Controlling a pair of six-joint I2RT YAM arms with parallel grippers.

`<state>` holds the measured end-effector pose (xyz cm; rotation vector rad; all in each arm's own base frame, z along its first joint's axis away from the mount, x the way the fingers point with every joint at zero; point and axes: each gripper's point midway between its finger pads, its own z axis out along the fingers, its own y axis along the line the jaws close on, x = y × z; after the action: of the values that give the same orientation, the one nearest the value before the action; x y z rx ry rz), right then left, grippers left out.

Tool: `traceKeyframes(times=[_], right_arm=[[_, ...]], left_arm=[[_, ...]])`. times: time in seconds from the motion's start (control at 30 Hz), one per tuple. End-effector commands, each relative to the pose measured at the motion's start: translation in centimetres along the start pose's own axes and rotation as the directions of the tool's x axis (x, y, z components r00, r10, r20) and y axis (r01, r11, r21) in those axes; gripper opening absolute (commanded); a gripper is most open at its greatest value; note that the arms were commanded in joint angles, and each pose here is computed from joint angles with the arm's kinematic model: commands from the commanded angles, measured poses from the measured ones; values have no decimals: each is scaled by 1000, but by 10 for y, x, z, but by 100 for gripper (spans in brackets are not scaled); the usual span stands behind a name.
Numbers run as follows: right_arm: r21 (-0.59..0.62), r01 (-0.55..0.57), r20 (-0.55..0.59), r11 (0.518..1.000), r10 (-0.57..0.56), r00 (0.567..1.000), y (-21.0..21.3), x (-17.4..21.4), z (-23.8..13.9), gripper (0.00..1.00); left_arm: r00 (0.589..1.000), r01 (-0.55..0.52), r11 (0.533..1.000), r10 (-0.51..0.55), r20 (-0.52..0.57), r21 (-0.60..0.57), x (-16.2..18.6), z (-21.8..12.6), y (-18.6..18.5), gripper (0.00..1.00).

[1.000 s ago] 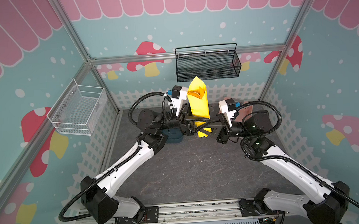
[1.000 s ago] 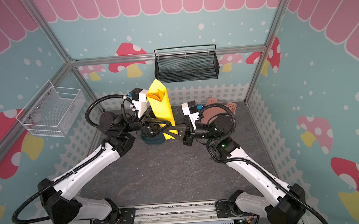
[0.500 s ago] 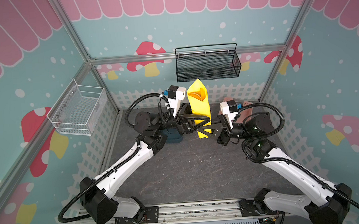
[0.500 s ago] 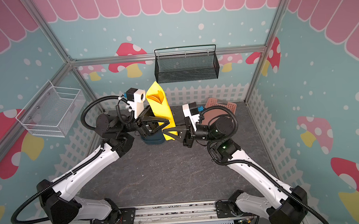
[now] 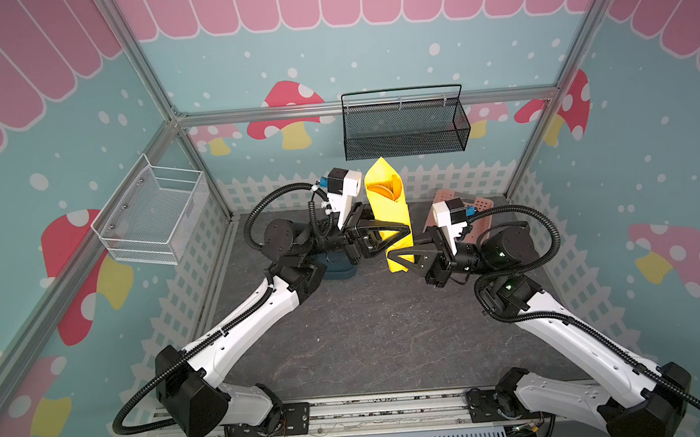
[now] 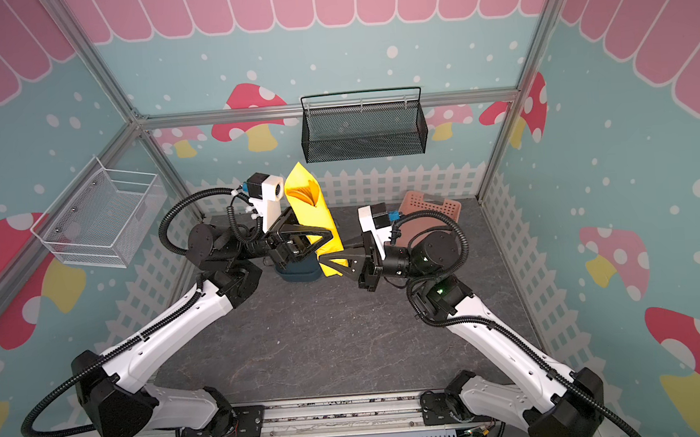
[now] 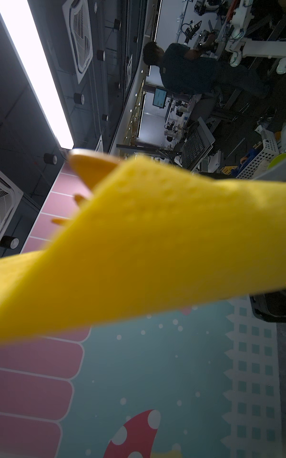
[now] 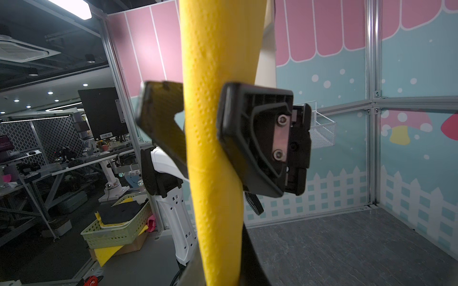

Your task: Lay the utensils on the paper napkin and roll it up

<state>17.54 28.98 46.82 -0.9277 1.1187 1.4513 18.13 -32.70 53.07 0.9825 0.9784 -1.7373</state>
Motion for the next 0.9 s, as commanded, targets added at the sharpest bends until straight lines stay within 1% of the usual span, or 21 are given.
traceKeyframes(times=[0.0,0.17,0.47,0.87], right_arm=[[72,19,42,997,-22,999,-8,-9,-6,3],[81,22,42,996,-26,999,-8,-9,-7,3],[97,27,40,995,-31,999,-9,-10,-8,3],[102,32,42,994,-37,998,-9,-10,-9,3]], left_arm=[[996,-88,995,87,19,53,-18,-4,-38,30],[996,-94,996,94,5,3,-16,-6,-32,32],[995,-104,993,104,-11,-58,-14,-9,-26,32],[993,-116,989,114,-17,-97,-17,-12,-24,32]])
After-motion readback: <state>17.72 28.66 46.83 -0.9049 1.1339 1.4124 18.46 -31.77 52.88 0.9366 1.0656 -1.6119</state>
